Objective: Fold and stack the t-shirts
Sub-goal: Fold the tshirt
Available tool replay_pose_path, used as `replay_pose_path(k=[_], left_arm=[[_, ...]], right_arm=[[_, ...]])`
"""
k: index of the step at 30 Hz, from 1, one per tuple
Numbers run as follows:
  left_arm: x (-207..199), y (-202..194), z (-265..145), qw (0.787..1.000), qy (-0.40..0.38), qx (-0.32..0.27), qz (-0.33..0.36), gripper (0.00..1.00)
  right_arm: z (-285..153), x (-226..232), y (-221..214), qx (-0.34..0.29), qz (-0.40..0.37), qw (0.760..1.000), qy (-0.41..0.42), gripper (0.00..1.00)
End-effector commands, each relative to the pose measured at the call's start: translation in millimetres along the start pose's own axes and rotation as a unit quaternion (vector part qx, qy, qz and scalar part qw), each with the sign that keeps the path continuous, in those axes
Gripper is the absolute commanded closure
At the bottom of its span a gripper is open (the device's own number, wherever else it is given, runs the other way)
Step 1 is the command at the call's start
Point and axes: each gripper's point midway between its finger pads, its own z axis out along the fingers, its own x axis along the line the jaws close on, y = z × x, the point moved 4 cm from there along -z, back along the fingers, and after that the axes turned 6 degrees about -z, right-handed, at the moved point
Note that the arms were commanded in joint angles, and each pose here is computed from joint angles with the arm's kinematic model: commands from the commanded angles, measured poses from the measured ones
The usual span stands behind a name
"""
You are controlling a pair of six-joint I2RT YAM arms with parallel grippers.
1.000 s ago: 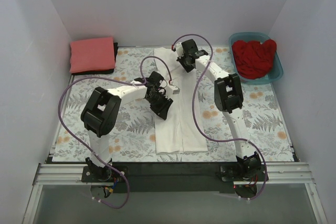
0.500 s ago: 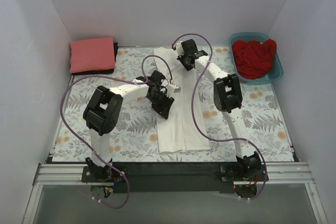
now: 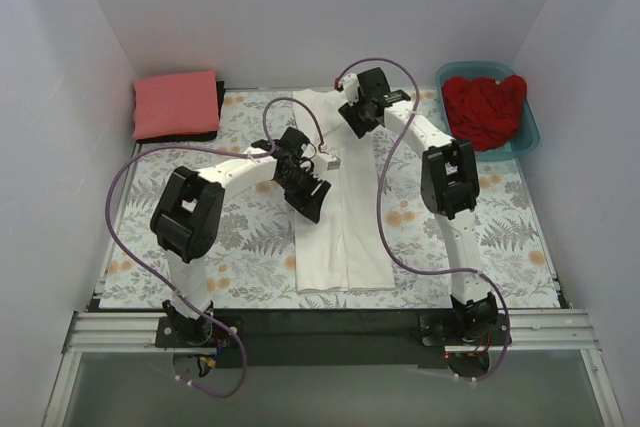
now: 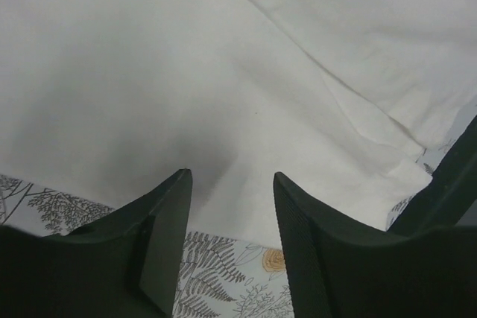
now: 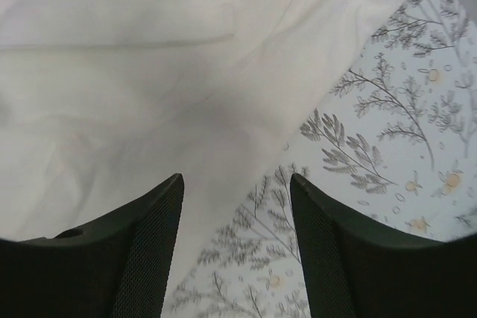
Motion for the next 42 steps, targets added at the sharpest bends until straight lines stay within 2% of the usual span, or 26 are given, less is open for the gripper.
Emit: replay_pose_path(k=[1,2,5,7,8,9,11,12,13,14,15,16,17,18,19,20,21,22,23,25,26,27,30,35,40,42], left_arm=[[-42.4,49.8,-75.2,0.989,-0.015,-0.129,0.069,0.49],[-48.1,52.7,-86.0,0.986,-0.014,-0.147,0.078,0.45],[-73.7,61.1,-134.6,0.967,-0.001,-0.224,0.125,0.30],[-91.6,64.9,-173.2,0.944,0.021,-0.289,0.156,0.14],[-95.3,62.2,-179.5,0.941,0.023,-0.303,0.149,0.14],[-104.7,60.0,-197.7,0.931,0.030,-0.333,0.148,0.13],[-115.6,58.1,-213.8,0.916,0.028,-0.366,0.161,0.12],[-119.6,55.7,-214.8,0.915,0.019,-0.366,0.170,0.12],[-120.5,51.1,-214.0,0.918,0.016,-0.359,0.169,0.12],[-128.6,42.8,-213.7,0.921,-0.008,-0.347,0.179,0.11],[-129.0,33.0,-208.2,0.921,-0.016,-0.326,0.211,0.11],[-129.7,12.9,-196.9,0.933,-0.037,-0.287,0.212,0.11],[-136.5,-0.1,-195.7,0.930,-0.055,-0.281,0.229,0.11],[-127.5,-22.9,-172.8,0.941,-0.064,-0.251,0.216,0.11],[-126.1,-36.0,-165.0,0.941,-0.070,-0.242,0.225,0.10],[-131.1,-54.5,-161.4,0.935,-0.078,-0.243,0.247,0.10],[-131.5,-67.7,-153.4,0.931,-0.084,-0.238,0.263,0.10],[-121.9,-88.4,-128.8,0.934,-0.084,-0.221,0.266,0.11],[-128.6,-98.3,-124.6,0.926,-0.085,-0.228,0.289,0.11],[-120.3,-115.9,-99.7,0.930,-0.075,-0.212,0.290,0.16],[-127.1,-124.3,-90.7,0.927,-0.091,-0.196,0.307,0.18],[-128.3,-131.3,-82.6,0.928,-0.098,-0.183,0.311,0.23],[-128.6,-149.3,-54.3,0.931,-0.093,-0.147,0.322,0.30],[-120.3,-154.1,-27.3,0.928,-0.047,-0.150,0.339,0.41],[-118.9,-153.8,-12.1,0.902,-0.019,-0.154,0.403,0.46],[-117.6,-152.2,-6.2,0.899,-0.006,-0.150,0.412,0.48]], right_arm=[[-132.7,-20.2,87.6,-0.158,-0.039,0.987,0.005,0.33],[-150.8,-18.8,93.5,-0.173,-0.049,0.984,0.010,0.26],[-219.4,-21.6,105.3,-0.215,-0.091,0.972,-0.002,0.18],[-259.8,-19.1,101.6,-0.230,-0.103,0.968,-0.011,0.15],[-271.7,-18.1,99.5,-0.234,-0.107,0.966,-0.017,0.15],[-301.8,-14.7,99.7,-0.252,-0.119,0.960,-0.027,0.15],[-307.2,7.2,82.8,-0.249,-0.184,0.951,-0.008,0.18],[-335.9,13.5,77.8,-0.272,-0.211,0.939,-0.016,0.12],[-331.8,29.9,61.2,-0.262,-0.249,0.932,0.005,0.04],[-336.8,44.4,50.9,-0.273,-0.272,0.922,0.030,0.02],[-363.4,57.5,43.1,-0.299,-0.289,0.909,0.030,0.02],[-348.4,76.1,17.4,-0.278,-0.306,0.909,0.062,0.02],[-350.5,88.4,5.7,-0.277,-0.316,0.904,0.076,0.01],[-364.9,101.2,-4.6,-0.290,-0.328,0.896,0.080,0.02],[-359.7,112.6,-23.9,-0.273,-0.329,0.898,0.101,0.02],[-345.1,128.8,-50.2,-0.254,-0.341,0.895,0.136,0.02],[-349.3,139.9,-66.0,-0.257,-0.354,0.887,0.148,0.03],[-344.9,150.2,-82.3,-0.249,-0.363,0.882,0.170,0.07],[-328.8,164.7,-109.9,-0.225,-0.367,0.880,0.199,0.10],[-326.4,183.8,-129.6,-0.225,-0.392,0.862,0.227,0.21],[-320.1,192.1,-142.4,-0.215,-0.395,0.859,0.244,0.30],[-311.2,205.4,-164.0,-0.201,-0.410,0.848,0.269,0.32],[-298.0,225.5,-200.4,-0.183,-0.435,0.827,0.305,0.38],[-285.7,246.0,-231.9,-0.170,-0.444,0.813,0.337,0.42],[-274.6,252.1,-235.9,-0.179,-0.456,0.808,0.326,0.47],[-272.8,255.2,-237.7,-0.179,-0.464,0.803,0.327,0.47]])
